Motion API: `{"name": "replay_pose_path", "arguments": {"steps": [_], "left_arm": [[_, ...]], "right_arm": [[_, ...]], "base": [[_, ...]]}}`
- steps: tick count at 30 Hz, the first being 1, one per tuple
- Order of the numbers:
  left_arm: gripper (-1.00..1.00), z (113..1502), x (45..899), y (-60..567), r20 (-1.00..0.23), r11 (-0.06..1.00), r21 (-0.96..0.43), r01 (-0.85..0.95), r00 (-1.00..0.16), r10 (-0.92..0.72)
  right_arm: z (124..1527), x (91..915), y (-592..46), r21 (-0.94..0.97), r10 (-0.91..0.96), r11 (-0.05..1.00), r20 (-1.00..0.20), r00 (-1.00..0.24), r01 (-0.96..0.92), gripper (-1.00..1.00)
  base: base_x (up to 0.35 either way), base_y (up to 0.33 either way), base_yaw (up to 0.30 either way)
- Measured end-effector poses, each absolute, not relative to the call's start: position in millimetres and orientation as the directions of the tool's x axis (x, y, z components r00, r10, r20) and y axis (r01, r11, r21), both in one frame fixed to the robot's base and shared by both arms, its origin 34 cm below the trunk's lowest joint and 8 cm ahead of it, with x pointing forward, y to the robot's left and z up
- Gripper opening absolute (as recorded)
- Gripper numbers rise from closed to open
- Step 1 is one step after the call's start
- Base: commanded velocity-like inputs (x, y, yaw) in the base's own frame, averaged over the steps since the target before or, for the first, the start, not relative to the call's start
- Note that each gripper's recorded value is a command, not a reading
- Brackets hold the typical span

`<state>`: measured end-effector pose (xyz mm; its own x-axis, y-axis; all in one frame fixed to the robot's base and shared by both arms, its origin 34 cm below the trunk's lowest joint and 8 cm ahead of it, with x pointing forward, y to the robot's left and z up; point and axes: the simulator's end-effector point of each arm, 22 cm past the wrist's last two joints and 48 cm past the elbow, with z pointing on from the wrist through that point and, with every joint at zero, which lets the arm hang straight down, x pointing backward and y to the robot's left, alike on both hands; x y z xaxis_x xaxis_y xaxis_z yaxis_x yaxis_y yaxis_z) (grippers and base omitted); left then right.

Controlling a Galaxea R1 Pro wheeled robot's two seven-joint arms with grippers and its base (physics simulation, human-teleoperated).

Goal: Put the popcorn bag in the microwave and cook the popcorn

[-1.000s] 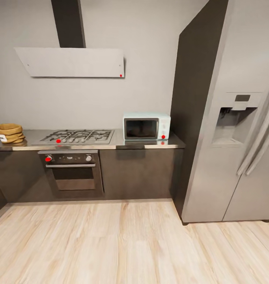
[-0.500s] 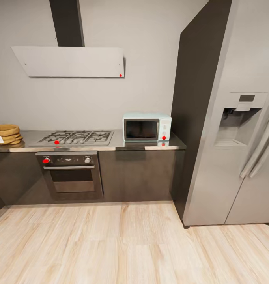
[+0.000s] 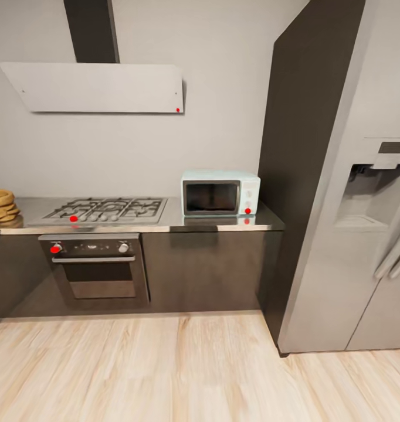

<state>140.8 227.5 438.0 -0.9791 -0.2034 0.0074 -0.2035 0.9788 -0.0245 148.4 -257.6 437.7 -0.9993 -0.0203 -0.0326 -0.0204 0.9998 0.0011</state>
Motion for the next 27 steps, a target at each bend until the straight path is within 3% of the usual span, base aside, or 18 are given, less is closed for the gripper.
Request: {"name": "replay_pose_path", "arguments": {"steps": [27], "left_arm": [[1.00,438.0,140.8,227.4,0.008,0.979,-0.024,-0.204,-0.979,-0.203]], "right_arm": [[437.7,148.0,-260.3,-0.011,-0.030,0.999,-0.030,-0.999,-0.030,1.00]], "base": [[0.285,-0.057,0.000]]}}
